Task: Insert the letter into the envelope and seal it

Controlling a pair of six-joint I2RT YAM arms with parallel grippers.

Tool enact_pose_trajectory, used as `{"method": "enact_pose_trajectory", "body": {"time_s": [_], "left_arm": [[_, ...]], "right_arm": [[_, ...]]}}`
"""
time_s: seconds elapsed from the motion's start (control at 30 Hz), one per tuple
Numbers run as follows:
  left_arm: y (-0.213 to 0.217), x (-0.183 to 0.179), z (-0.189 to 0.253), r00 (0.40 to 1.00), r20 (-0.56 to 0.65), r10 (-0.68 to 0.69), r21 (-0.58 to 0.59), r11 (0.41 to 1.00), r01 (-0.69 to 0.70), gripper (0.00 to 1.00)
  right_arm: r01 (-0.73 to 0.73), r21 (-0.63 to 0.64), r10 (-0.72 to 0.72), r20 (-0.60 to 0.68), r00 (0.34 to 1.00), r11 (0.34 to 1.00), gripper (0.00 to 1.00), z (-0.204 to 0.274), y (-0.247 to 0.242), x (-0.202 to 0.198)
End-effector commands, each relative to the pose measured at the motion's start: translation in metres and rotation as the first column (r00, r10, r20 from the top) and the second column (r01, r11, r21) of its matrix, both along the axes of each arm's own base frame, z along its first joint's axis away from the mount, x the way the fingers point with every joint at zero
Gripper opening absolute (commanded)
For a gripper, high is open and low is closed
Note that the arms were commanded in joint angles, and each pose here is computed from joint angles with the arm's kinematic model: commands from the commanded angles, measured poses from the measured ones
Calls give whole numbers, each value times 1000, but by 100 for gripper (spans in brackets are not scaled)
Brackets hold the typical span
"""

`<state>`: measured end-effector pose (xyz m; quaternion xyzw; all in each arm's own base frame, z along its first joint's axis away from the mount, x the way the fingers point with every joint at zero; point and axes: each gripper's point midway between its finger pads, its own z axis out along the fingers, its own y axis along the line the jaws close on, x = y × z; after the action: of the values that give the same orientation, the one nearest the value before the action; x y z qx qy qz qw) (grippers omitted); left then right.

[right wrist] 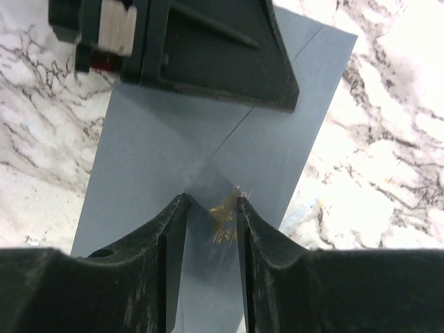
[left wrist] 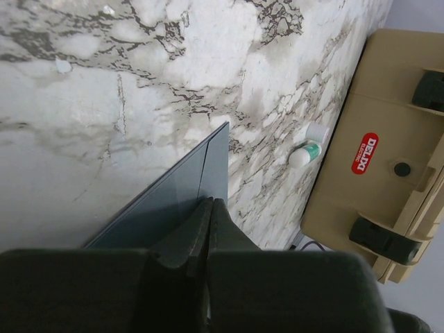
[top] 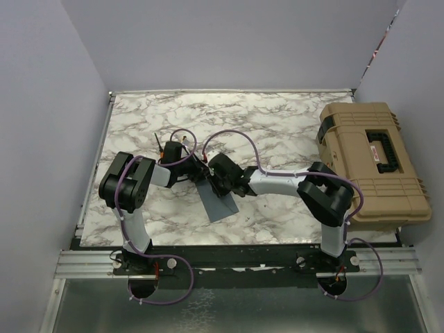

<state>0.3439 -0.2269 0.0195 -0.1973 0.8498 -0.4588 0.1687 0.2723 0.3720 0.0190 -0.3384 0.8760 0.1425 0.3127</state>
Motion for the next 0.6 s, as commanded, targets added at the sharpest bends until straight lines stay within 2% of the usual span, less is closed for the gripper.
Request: {"method": "enact_pose_trajectory", "body": {"time_s": [0.0, 0.13, 0.37, 0.57], "left_arm": [[31, -29, -60, 981, -183, 69, 168, 985, -38, 0], [31, -29, -61, 980, -184, 72, 170, 985, -40, 0], [32, -27, -60, 982, -177, 73, 173, 984, -42, 0], [32, -26, -60, 981, -177, 79, 174, 984, -48, 0]], "right_arm": [[-66, -259, 6, -227, 974, 963, 34, -63, -64, -68], [-54, -280, -15, -239, 971, 958, 31, -63, -73, -74], [-12, -314, -76, -266, 961, 949, 11, -64, -90, -85], [-40, -316, -77, -350, 933, 948, 10, -61, -100, -108]]}}
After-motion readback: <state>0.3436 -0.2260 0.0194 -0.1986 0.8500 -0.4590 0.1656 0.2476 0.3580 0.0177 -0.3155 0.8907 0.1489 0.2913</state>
